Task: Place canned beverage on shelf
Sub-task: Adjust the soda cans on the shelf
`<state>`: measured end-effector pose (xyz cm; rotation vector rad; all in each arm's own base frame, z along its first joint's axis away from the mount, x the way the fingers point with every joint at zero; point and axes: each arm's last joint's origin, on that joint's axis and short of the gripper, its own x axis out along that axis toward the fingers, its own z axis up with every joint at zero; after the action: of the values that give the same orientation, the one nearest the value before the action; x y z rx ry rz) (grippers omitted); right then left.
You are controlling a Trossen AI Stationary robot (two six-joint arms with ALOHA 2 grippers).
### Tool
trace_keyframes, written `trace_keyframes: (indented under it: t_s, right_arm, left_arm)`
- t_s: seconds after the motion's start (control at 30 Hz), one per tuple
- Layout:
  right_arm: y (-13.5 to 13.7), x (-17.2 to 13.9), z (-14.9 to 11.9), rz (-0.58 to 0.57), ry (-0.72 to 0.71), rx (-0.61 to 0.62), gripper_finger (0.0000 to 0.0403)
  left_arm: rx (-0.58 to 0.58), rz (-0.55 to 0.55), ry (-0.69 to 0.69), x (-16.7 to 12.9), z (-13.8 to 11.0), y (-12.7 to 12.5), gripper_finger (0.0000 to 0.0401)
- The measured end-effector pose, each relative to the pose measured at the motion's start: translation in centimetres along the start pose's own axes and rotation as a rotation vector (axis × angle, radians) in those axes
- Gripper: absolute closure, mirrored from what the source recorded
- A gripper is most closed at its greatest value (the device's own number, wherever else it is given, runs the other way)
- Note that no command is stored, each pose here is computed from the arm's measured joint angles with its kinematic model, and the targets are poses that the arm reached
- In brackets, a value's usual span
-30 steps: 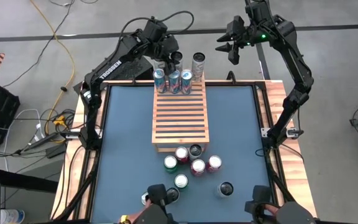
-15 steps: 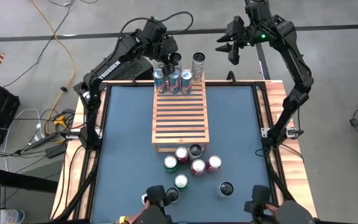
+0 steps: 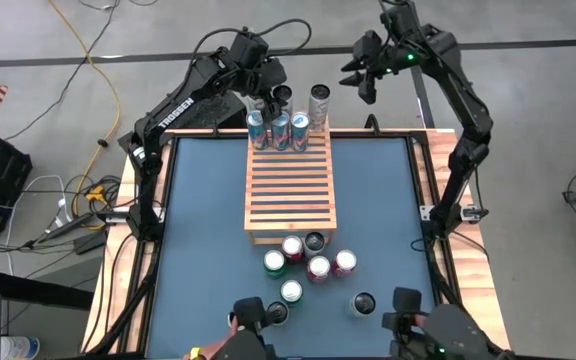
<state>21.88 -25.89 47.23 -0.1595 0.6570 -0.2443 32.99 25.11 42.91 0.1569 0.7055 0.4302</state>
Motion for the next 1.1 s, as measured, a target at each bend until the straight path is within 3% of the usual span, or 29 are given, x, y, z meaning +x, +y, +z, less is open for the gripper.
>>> trace_keyframes:
  t_s: [0.5,0.83,1.1]
  right_arm:
    - [-0.4,-0.9,-0.4,-0.021,0.003,0.006,0.0242]
    - [-1.6,-1.6,-1.4,0.024,-0.051,0.042,0.0242]
    - [-2.9,3.0,-6.1,0.138,0.040,0.187,0.0284]
  left_arm:
    - [0.048,-0.027,-0.042,0.0,0.3,0.0,0.0096]
    - [0.032,-0.022,-0.114,-2.1,1.0,0.1,0.0096]
    - [0.038,0.007,-0.252,-6.1,2.7,-0.6,0.0096]
